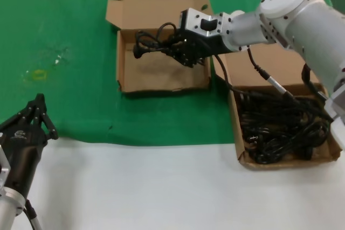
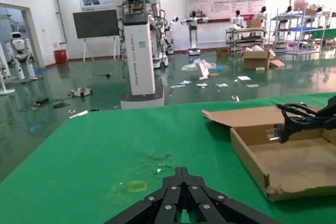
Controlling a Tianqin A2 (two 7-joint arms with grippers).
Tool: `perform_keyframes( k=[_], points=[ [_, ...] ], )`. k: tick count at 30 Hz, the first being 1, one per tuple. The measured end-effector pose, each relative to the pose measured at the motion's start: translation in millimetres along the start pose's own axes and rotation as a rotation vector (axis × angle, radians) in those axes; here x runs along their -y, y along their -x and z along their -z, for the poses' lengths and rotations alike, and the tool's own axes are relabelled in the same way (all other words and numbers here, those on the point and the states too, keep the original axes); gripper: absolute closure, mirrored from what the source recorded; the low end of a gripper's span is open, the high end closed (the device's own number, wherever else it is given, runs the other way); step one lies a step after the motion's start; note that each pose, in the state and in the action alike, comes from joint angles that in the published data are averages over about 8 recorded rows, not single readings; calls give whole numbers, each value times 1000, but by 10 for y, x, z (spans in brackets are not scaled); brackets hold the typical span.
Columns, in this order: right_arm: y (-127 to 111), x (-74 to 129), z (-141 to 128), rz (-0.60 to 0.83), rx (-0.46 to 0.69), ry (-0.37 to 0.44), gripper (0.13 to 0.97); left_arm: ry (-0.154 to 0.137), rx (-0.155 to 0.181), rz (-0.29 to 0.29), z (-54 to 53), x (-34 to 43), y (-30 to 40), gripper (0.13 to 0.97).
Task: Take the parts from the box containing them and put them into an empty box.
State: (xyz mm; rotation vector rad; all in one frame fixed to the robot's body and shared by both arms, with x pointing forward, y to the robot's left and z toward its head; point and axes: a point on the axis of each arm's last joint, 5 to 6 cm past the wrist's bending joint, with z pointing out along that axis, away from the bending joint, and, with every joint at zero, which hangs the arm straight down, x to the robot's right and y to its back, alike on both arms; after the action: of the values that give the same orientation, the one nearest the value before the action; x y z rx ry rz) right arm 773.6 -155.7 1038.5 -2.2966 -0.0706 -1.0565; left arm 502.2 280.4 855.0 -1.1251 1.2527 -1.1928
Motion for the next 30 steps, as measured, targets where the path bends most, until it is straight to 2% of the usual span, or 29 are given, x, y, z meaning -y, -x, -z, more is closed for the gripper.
perform_keyframes(
  k=[20,30],
  points=[
    [178,-18,-147,5,-59,4,864,0,0,0,0,0,0,953],
    [190,-27,-157,2,-74,1,752,0,0,0,0,0,0,953]
  ],
)
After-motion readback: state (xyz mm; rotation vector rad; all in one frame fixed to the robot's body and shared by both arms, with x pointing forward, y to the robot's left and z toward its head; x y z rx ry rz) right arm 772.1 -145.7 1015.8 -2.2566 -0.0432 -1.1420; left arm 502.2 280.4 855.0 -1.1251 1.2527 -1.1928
